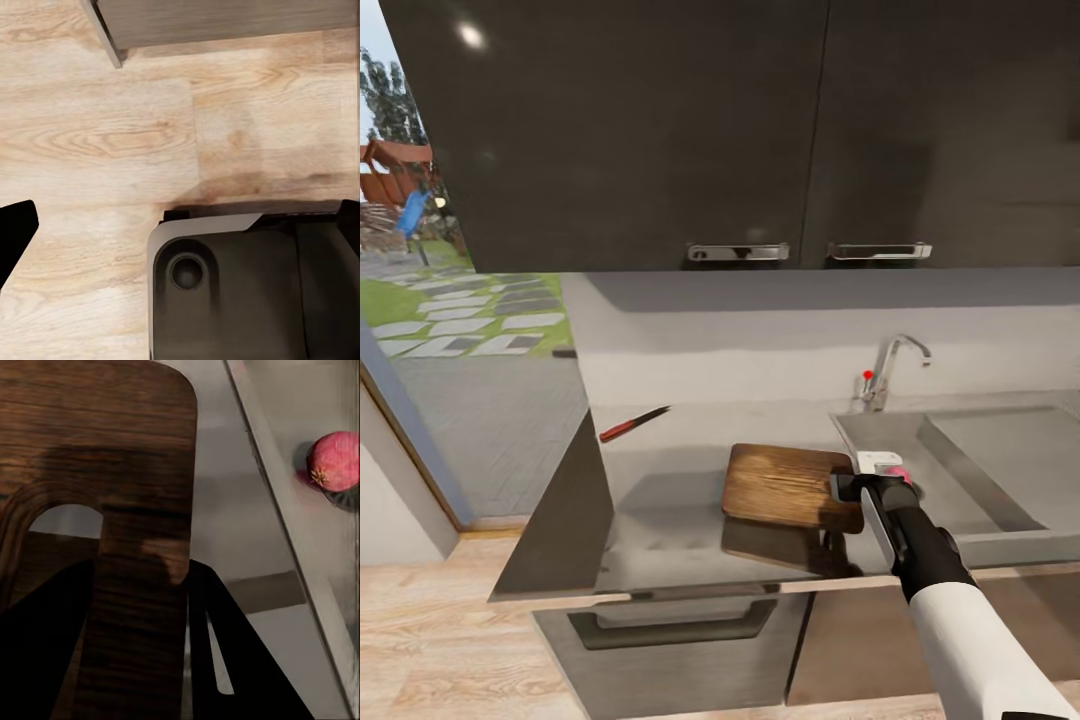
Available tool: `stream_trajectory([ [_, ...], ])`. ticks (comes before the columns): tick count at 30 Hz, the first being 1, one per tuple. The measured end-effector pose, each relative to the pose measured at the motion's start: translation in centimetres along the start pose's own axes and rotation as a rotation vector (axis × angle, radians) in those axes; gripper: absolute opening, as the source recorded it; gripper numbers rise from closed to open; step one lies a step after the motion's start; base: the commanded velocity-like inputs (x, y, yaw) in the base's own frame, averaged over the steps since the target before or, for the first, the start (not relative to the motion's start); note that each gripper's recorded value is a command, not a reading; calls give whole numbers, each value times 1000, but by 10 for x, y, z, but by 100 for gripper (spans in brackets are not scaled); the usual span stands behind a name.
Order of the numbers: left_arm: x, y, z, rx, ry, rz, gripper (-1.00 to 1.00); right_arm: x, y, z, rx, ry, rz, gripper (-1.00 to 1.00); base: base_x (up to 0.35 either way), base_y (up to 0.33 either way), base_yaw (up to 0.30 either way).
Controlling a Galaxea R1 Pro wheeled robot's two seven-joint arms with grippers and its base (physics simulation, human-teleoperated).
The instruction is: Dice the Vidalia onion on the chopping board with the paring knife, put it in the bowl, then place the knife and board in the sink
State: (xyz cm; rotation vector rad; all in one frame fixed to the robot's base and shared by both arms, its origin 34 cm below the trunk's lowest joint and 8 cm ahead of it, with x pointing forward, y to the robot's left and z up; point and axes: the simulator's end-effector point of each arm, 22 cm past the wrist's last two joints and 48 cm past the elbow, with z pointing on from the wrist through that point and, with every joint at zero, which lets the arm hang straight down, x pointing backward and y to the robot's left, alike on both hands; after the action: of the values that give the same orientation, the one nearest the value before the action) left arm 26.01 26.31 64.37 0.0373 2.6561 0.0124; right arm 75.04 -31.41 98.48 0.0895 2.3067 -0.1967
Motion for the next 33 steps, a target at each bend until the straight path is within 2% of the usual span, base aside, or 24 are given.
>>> stream_trajectory([
  [6,0,0,0,0,-1,0,100,9,5,3,-7,22,-9,-100,15,-116,-43],
  [11,0,0,0,0,-1,0,100,16,35,3,-39,29,-109,-100,46,-152,-4],
  [14,0,0,0,0,-1,0,100,16,40,2,-41,26,-138,-100,11,-37,-1],
  [26,0,0,0,0,-1,0,100,17,45,2,-50,25,-148,-100,3,-4,0],
  [33,0,0,0,0,-2,0,100,17,46,2,-53,26,-148,-100,115,43,0],
])
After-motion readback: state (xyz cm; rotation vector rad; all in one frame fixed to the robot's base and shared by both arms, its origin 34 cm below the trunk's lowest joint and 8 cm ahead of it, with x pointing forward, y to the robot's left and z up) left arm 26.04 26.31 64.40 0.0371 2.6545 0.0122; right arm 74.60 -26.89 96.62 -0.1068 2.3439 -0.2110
